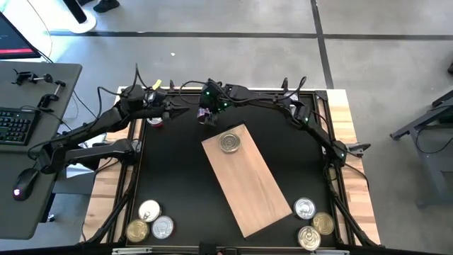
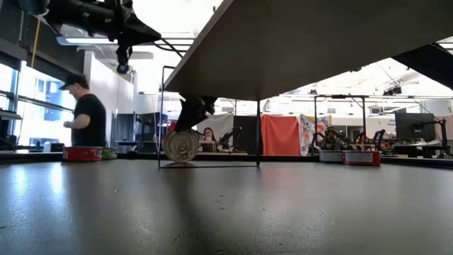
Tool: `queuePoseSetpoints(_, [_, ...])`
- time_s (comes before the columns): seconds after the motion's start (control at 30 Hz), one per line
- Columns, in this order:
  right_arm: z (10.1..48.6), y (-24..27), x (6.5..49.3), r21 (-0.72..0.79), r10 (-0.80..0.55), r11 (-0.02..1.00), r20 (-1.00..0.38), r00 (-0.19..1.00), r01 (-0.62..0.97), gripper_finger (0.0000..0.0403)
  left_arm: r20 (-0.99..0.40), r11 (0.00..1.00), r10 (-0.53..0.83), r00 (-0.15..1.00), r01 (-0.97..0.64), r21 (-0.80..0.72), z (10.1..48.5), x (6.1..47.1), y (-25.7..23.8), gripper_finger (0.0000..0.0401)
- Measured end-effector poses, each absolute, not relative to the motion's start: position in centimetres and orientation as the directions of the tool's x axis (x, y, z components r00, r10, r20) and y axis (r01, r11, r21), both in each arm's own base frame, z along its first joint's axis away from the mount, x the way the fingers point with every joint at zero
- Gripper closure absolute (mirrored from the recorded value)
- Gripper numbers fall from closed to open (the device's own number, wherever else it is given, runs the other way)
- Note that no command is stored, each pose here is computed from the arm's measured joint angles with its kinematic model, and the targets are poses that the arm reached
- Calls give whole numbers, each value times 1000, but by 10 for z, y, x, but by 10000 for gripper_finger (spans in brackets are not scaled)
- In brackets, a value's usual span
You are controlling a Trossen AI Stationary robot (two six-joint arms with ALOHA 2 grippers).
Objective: Stack canned seafood by type on shelf
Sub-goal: Stack the blue tuna can on top of blue tuna can on the shelf
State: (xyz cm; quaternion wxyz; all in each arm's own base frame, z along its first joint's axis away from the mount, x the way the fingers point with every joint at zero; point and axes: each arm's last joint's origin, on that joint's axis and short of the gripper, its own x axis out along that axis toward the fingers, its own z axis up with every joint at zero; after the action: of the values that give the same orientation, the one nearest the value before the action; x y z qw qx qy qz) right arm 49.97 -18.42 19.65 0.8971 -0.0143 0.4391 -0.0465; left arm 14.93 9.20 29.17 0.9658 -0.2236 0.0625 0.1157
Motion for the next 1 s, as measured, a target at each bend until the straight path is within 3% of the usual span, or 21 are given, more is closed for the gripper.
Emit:
queuePoseSetpoints(0.47, [205,-157,503,-72,-47,997,-796,603,-17,167,-172,876,169,970,-228,-426,292,149,91,401])
queuePoseSetpoints(0.87, [211,-166,503,-138,-71,989,-763,642,-54,167,-197,868,171,965,-242,-433,289,149,91,401])
queuePoseSetpoints(1.0, [210,-169,501,-79,-11,994,-763,646,-76,167,-195,869,171,966,-241,-433,289,149,91,401])
